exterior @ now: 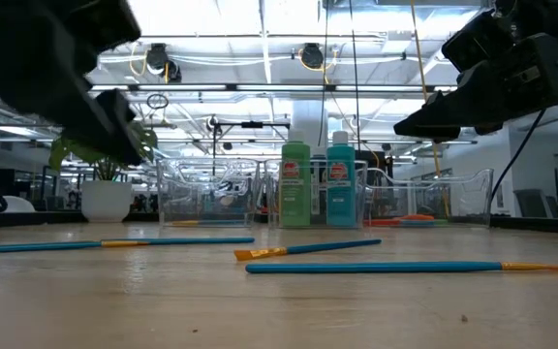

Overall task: Pick & Place Paint Supplies
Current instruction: Put the blue paint brush into the left transparent bin

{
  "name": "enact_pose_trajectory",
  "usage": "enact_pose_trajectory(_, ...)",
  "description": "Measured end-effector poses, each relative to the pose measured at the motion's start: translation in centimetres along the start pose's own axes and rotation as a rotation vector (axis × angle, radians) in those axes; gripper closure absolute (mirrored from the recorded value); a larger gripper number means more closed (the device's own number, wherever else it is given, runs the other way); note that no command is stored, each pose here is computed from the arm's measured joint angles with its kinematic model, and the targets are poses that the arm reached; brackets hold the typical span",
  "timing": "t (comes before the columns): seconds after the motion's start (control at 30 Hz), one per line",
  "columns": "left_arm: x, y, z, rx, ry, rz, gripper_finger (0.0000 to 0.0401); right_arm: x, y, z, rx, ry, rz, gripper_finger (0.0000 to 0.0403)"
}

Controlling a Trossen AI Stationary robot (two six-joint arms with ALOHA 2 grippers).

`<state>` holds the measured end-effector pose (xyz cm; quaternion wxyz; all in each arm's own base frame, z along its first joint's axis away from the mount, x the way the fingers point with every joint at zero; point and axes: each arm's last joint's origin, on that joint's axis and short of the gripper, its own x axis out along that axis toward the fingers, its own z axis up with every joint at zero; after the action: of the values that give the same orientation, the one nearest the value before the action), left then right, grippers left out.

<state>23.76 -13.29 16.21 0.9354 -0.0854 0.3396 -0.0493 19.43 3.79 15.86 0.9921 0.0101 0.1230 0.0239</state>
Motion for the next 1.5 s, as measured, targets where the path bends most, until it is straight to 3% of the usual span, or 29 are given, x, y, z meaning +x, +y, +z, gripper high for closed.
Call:
enact_pose_trajectory(0.27, 2.7, -0.5, -3.5, -0.076, 0.153, 0.058, 0.0167, 0.0, 0.0, 0.0, 0.001, -0.002, 0.0, 0.0232)
enact_pose_trajectory(0.47, 3.4, 0.0, -4.1, -0.099, 0.19, 0.107, 0.0167, 0.0, 0.0, 0.0, 0.0, -0.002, 0.0, 0.0232)
enact_pose_trajectory(1.3, 3.7, 3.5, -2.4, -0.113, 0.148, 0.255, 0.0167, 0.0, 0.0, 0.0, 0.003, -0.001, 0.0, 0.0232)
enact_pose_trajectory(1.5, 3.9, 3.9, -0.9, -0.109, 0.131, 0.27, 0.0167, 0.0, 0.0, 0.0, 0.004, -0.001, 0.0, 0.0232)
